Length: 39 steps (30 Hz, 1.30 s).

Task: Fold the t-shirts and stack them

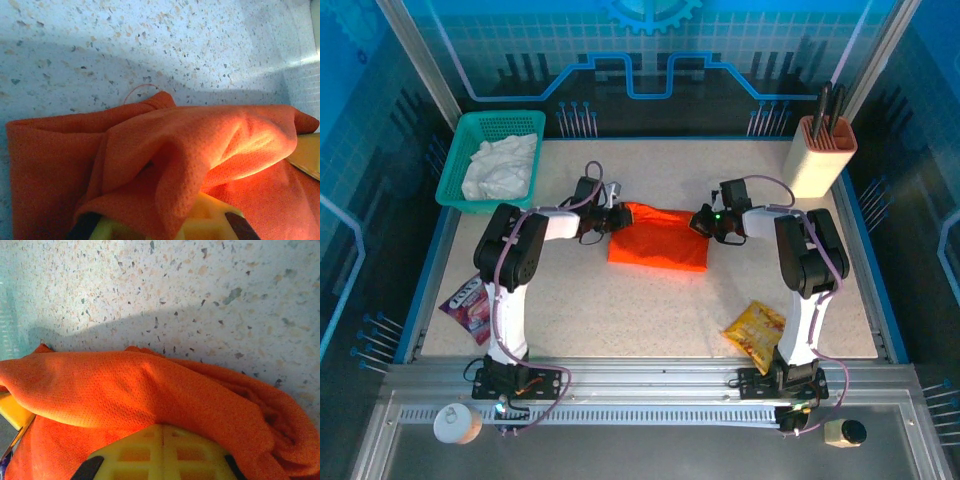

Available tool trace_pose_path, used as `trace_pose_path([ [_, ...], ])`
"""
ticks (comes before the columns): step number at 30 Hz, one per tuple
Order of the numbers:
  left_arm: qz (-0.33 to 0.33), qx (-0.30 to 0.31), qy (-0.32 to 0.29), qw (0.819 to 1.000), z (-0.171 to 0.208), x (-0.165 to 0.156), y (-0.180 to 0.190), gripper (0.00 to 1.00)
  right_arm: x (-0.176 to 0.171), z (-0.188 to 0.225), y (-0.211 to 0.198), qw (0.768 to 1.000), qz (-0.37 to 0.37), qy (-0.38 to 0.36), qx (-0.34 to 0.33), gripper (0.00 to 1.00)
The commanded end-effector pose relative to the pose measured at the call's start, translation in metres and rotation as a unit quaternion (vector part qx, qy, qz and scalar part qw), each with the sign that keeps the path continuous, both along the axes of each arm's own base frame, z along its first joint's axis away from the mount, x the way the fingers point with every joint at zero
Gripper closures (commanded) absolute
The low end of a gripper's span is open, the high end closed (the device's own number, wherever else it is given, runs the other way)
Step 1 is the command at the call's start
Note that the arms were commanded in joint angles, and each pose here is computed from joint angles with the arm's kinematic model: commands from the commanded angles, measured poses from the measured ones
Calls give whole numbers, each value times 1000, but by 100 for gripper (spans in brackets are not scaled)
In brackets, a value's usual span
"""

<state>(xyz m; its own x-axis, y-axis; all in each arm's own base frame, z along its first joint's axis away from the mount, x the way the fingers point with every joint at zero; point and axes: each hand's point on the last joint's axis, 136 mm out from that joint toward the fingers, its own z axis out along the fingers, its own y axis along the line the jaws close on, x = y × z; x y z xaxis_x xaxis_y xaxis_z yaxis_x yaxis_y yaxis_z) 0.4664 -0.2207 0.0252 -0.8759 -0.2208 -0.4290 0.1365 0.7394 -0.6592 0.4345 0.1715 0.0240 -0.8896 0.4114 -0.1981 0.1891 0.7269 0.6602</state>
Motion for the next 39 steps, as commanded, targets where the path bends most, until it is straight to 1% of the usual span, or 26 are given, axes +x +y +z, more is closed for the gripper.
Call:
trace_pose_path([
  [1, 28, 25, 34, 999, -24, -13, 16, 100, -2, 8, 0, 1000, 4, 4, 10, 100],
  [2, 24, 26, 29, 999, -17, -15, 15, 100, -1, 20, 1, 1000, 8, -6, 9, 100],
  [3, 18, 26, 18, 999, -3, -17, 14, 100, -1, 34, 1, 1000, 11, -16, 5, 98],
  [4, 13, 29, 7, 999, 10, -19, 14, 100, -3, 47, 0, 1000, 13, -27, -1, 93],
  [6, 0, 46, -28, 999, 48, -25, 13, 100, -9, 76, -2, 998, 20, -50, -21, 82],
  [8, -11, 72, -62, 995, 86, -34, 14, 95, -21, 94, -6, 996, 26, -61, -51, 74],
  [11, -17, 113, -95, 989, 137, -51, 19, 86, -48, 102, -11, 992, 40, -58, -104, 64],
  [13, -11, 130, -88, 988, 154, -65, 25, 80, -66, 96, -12, 989, 52, -46, -128, 58],
  [14, -4, 136, -74, 988, 157, -72, 30, 76, -76, 90, -12, 988, 58, -36, -136, 54],
  [15, 5, 143, -50, 988, 154, -82, 36, 72, -85, 84, -12, 987, 64, -28, -142, 47],
  [17, 10, 145, -8, 989, 142, -100, 40, 62, -99, 73, -11, 986, 75, -15, -151, 38],
  [18, 12, 142, 10, 990, 134, -110, 40, 58, -105, 68, -12, 985, 80, -10, -155, 38],
  [20, 27, 145, 41, 988, 115, -125, 43, 54, -111, 57, -14, 983, 81, 2, -162, 37],
  [22, 45, 149, 67, 986, 97, -135, 46, 54, -113, 50, -18, 982, 80, 10, -173, 37],
  [25, 61, 147, 93, 983, 74, -140, 47, 51, -111, 42, -20, 980, 81, 16, -183, 38],
  [31, 77, 137, 93, 983, 55, -130, 40, 51, -108, 18, -12, 978, 90, 34, -183, 39],
  [33, 74, 130, 99, 984, 47, -126, 35, 51, -107, 11, -8, 978, 94, 39, -183, 40],
  [36, 63, 132, 130, 981, 23, -123, 27, 52, -107, 1, -3, 976, 102, 47, -184, 42],
  [39, 57, 154, 154, 974, -3, -124, 23, 54, -107, -7, -1, 976, 107, 53, -183, 47],
])
